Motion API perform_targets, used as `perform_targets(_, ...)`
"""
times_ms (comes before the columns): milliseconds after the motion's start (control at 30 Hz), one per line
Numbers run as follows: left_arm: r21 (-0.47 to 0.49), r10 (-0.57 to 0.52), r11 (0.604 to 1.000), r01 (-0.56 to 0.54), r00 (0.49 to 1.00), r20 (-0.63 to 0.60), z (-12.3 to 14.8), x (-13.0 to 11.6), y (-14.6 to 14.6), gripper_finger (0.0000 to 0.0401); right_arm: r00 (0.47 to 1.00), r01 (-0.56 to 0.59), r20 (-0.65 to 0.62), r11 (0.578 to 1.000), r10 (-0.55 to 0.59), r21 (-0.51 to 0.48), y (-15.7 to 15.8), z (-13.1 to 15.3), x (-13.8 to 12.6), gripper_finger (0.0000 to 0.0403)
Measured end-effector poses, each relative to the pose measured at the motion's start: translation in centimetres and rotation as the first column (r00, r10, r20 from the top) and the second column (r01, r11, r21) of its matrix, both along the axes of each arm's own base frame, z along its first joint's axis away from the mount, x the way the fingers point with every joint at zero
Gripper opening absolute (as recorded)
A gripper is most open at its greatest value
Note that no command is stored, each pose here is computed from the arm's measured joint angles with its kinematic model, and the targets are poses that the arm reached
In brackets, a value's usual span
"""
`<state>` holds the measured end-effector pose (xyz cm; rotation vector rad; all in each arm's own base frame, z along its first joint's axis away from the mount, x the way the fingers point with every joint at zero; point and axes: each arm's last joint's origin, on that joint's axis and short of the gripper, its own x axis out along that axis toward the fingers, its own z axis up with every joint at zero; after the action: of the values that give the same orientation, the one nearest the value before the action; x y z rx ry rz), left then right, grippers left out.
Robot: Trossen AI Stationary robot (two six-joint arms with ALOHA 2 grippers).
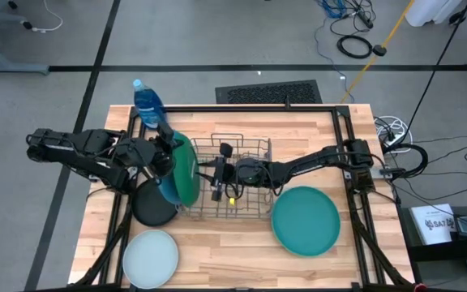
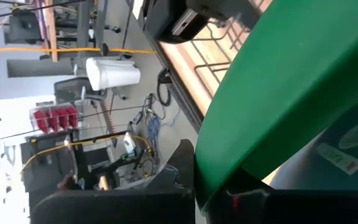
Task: Sort dishes
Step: Put the dark green plate into the gray dish rack
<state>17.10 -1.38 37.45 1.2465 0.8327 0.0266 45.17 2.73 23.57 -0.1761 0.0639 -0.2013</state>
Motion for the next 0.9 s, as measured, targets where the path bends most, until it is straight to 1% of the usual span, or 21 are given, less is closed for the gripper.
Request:
perform_targets(133,-0.005,0.007,1.0,-0.007,1.0,-0.013,-0.2,0.3,0.3,0.0,1.0,0.012,-0.001,1.0,-0.012,-0.001,-0.2,-0.1,0.1,0.0116)
perform_targets(200,-0.025,0.021,0.999,-0.021,1.0,-0.014,-0.3,0.6,0.5,0.0001,1.0,0.015,0.003,1.0,-0.015,-0.001,-0.3,-0.1,0.1,0.0116)
perform_targets(300,-0.075,0.073,0.995,-0.073,0.997,-0.002,-0.5,1.2,0.8,0.0015,1.0,0.017,0.001,1.0,-0.017,-0.001,-0.3,-0.1,0.1,0.0116)
perform_targets(367,-0.091,0.11,0.99,-0.11,0.994,-0.004,-0.8,1.5,1.1,0.003,1.0,0.019,0.0,1.0,-0.019,-0.002,-0.4,-0.1,0.1,0.0116)
perform_targets(467,-0.089,0.134,0.987,-0.136,0.991,-0.025,-1.1,1.8,1.4,0.0053,1.0,0.02,-0.006,1.0,-0.02,-0.003,-0.4,-0.2,0.1,0.0116)
perform_targets(633,-0.086,0.143,0.986,-0.145,0.989,-0.031,-1.2,1.9,1.6,0.0082,1.0,0.018,-0.02,1.0,-0.018,-0.003,-0.4,-0.3,0.0,0.0116)
perform_targets(733,-0.072,0.159,0.984,-0.16,0.987,-0.02,-1.1,1.8,1.7,0.0092,0.999,0.017,-0.028,1.0,-0.018,-0.004,-0.4,-0.4,0.0,0.0116)
perform_targets(900,-0.046,0.188,0.981,-0.188,0.982,-0.011,-1.0,1.8,1.8,0.0095,0.998,0.042,-0.038,0.999,-0.042,-0.006,-0.6,-0.5,0.0,0.0116)
